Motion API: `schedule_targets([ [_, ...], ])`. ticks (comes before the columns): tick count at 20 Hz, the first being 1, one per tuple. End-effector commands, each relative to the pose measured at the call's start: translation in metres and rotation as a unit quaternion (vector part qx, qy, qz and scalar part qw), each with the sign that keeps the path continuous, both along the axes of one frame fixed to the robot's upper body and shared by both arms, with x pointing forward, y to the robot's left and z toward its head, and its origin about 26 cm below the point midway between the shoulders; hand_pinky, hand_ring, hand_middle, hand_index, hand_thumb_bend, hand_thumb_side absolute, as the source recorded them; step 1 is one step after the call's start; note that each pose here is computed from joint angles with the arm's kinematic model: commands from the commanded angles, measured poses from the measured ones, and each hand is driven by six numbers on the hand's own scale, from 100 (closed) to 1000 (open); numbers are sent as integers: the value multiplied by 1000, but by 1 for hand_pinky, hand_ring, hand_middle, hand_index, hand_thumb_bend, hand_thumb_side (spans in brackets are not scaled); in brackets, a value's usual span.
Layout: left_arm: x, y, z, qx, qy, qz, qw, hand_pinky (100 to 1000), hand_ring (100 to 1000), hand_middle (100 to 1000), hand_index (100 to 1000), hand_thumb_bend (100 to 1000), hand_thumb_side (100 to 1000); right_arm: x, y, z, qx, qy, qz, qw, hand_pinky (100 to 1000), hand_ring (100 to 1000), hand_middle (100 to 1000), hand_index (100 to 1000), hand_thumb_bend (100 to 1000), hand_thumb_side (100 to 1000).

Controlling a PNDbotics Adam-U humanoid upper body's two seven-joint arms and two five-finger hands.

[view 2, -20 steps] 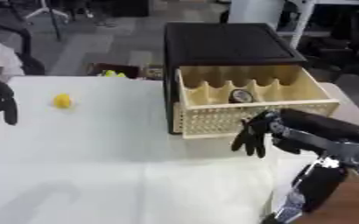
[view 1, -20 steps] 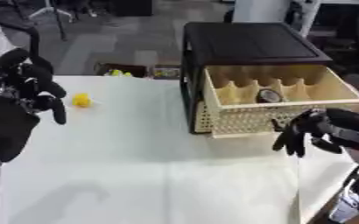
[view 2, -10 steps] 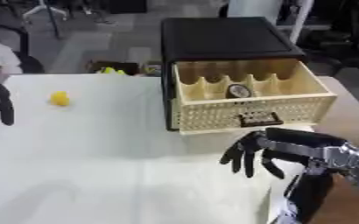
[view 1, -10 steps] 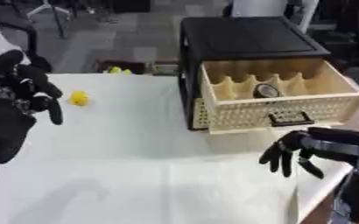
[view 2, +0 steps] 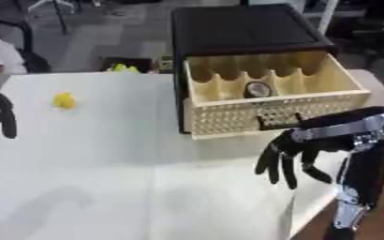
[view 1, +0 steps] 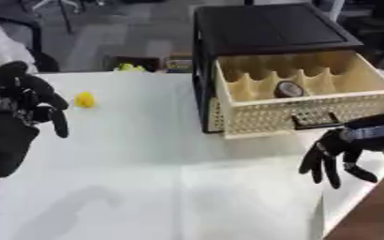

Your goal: Pick up objects from table and place into drawer.

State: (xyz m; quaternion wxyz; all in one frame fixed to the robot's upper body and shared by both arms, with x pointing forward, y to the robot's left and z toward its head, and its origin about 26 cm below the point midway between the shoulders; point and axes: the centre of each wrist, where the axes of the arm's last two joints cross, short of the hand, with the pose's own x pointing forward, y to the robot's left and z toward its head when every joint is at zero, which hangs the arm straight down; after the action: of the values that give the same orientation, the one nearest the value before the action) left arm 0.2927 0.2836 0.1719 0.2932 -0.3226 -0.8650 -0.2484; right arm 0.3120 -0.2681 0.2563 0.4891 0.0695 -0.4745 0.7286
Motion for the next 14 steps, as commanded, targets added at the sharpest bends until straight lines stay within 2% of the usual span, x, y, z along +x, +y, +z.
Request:
schedule_targets([
  [1,-1,0,9,10,-22,2,1000,481,700,695,899,103,1000,3,-5,11,-12,-16,-11,1000,268,588,647,831,958,338],
  [11,-1,-3,7,18,-29,0,999,480,699,694,898,101,1000,20,-6,2,-22,-15,-30,999,287,595,657,835,921,306],
  [14,-1,-3,8,18,-30,1,999,480,700,694,898,102,1000,23,-7,-3,-28,-11,-37,999,314,605,673,838,886,276],
])
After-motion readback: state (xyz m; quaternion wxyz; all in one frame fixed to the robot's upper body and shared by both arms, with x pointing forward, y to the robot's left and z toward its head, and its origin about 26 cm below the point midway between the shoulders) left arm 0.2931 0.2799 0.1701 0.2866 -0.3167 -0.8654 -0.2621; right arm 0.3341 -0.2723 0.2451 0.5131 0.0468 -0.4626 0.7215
